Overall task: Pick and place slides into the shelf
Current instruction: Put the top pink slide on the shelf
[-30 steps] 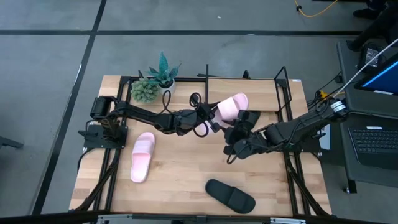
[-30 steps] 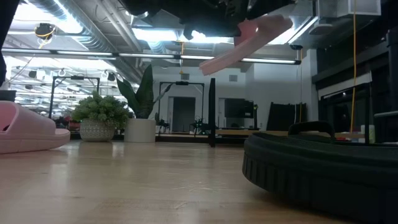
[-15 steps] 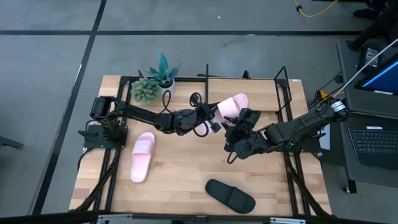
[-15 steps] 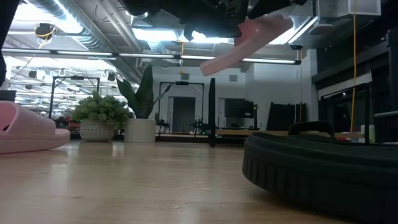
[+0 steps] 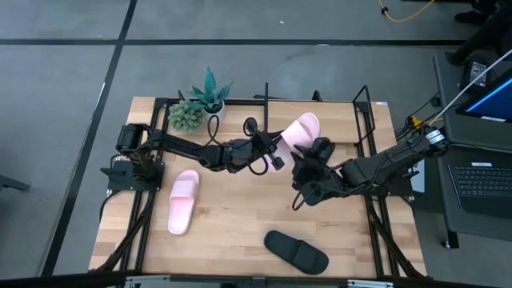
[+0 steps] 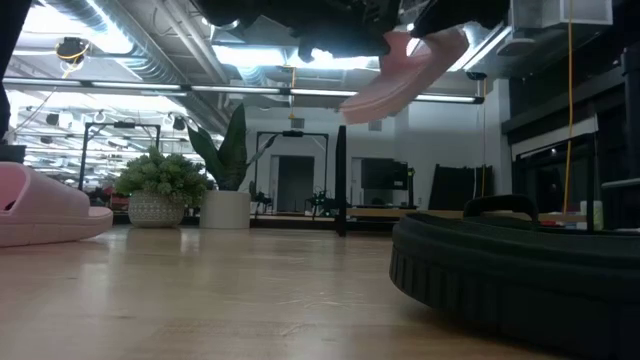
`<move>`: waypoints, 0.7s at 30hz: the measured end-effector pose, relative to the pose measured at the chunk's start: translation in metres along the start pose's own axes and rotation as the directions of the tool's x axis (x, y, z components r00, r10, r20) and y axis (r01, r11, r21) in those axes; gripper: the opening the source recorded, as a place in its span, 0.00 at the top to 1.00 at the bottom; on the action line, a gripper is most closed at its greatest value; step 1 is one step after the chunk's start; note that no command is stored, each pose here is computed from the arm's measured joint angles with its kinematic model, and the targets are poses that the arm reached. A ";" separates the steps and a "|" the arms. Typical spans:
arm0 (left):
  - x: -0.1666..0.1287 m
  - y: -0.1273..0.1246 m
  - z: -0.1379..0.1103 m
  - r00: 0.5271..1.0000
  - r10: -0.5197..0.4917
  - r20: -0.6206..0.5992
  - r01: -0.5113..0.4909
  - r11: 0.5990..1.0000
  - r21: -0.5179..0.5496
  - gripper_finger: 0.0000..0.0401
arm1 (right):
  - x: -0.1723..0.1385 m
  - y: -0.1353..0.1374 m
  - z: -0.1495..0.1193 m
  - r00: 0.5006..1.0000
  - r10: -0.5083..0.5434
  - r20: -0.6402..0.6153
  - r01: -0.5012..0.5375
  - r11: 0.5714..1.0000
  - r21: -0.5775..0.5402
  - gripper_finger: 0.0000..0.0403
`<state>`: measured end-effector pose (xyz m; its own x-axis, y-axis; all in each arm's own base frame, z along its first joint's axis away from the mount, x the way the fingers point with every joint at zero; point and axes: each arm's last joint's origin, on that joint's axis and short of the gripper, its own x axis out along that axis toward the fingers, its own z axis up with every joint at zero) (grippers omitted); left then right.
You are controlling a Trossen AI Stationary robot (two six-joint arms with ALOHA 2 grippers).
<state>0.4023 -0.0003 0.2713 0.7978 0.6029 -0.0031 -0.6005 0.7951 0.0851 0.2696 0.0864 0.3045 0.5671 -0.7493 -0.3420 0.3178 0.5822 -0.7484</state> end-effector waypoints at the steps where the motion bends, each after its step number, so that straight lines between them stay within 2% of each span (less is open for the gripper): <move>1: 0.000 0.000 0.000 1.000 -0.005 0.001 0.005 1.000 0.000 1.00 | 0.000 0.000 -0.001 1.000 -0.017 -0.004 0.017 1.000 -0.011 0.69; 7: 0.001 0.001 0.004 0.999 -0.018 0.041 0.020 0.999 -0.030 1.00 | 0.000 -0.001 -0.001 1.000 -0.028 -0.004 0.028 0.998 0.049 0.69; 11: 0.004 0.006 0.007 0.997 -0.023 0.071 0.026 0.998 -0.050 1.00 | -0.002 0.000 -0.001 1.000 -0.013 0.003 0.013 0.989 0.145 0.69; 15: 0.008 0.009 0.008 0.993 -0.070 0.091 0.075 0.995 -0.059 1.00 | -0.004 0.009 0.000 1.000 -0.009 0.010 0.008 0.989 0.151 0.69; 21: 0.011 0.013 0.009 0.993 -0.061 0.102 0.068 0.996 -0.064 1.00 | -0.007 0.020 0.008 0.999 0.001 0.053 -0.010 0.988 0.157 0.69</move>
<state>0.4034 0.0158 0.2811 0.8345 0.5431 0.0932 -0.5470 0.8369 0.0208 0.2783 0.1056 0.2962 0.6070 -0.7307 -0.3124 0.4277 0.6317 -0.6465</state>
